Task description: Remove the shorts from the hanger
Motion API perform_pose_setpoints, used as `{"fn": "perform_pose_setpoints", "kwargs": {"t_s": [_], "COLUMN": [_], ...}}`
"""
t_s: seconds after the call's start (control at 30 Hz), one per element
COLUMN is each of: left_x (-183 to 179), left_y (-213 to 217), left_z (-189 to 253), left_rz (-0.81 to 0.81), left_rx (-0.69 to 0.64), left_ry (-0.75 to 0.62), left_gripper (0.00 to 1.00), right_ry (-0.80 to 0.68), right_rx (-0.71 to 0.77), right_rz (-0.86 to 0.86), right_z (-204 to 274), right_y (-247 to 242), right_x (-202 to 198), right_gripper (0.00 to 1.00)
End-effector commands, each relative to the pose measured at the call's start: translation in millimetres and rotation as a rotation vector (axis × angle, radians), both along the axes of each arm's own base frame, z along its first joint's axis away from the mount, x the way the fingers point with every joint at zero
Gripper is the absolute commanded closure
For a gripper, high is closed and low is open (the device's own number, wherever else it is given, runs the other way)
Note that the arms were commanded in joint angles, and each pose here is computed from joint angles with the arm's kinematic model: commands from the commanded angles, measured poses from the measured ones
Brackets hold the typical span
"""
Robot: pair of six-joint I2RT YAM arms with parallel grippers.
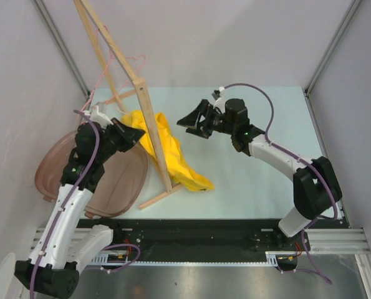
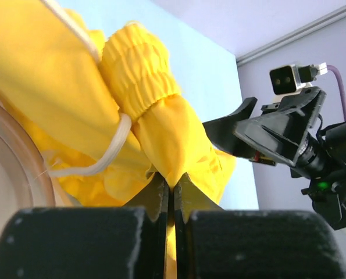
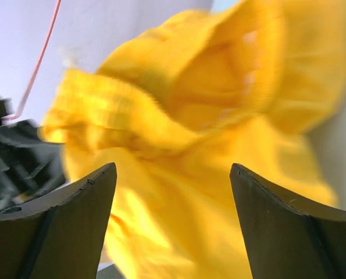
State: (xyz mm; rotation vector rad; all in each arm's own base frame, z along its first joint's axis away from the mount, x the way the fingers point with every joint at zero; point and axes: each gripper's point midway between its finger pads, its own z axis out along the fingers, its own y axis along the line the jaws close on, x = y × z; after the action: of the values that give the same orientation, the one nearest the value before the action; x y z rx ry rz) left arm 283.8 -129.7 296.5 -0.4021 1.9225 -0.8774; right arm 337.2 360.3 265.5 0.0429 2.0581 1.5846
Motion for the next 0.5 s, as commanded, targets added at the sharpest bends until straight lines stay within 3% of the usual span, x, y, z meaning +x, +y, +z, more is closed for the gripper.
{"fn": "perform_pose_setpoints", "kwargs": {"t_s": [0.0,0.2,0.47], "left_x": [-10,-29,-66], "left_y": [23,46,99], "left_z": [72,114,183], "left_rz": [0.058,0.148,0.384], "left_rx": [0.109,0.156,0.247], "left_ry": [-0.193,-0.280,-0.408], "left_gripper": [0.99,1.00,1.00], "right_ry": [-0.069,-0.118,-0.140], "right_rx": [-0.155,-0.305,-0.373], "right_rz": [-0.095,-0.174,-0.204], "right_z": [-7,-11,-13], "right_y": [-38,-69,-83], "right_x": [11,7,2], "right_gripper": [0.16,0.14,0.14]}}
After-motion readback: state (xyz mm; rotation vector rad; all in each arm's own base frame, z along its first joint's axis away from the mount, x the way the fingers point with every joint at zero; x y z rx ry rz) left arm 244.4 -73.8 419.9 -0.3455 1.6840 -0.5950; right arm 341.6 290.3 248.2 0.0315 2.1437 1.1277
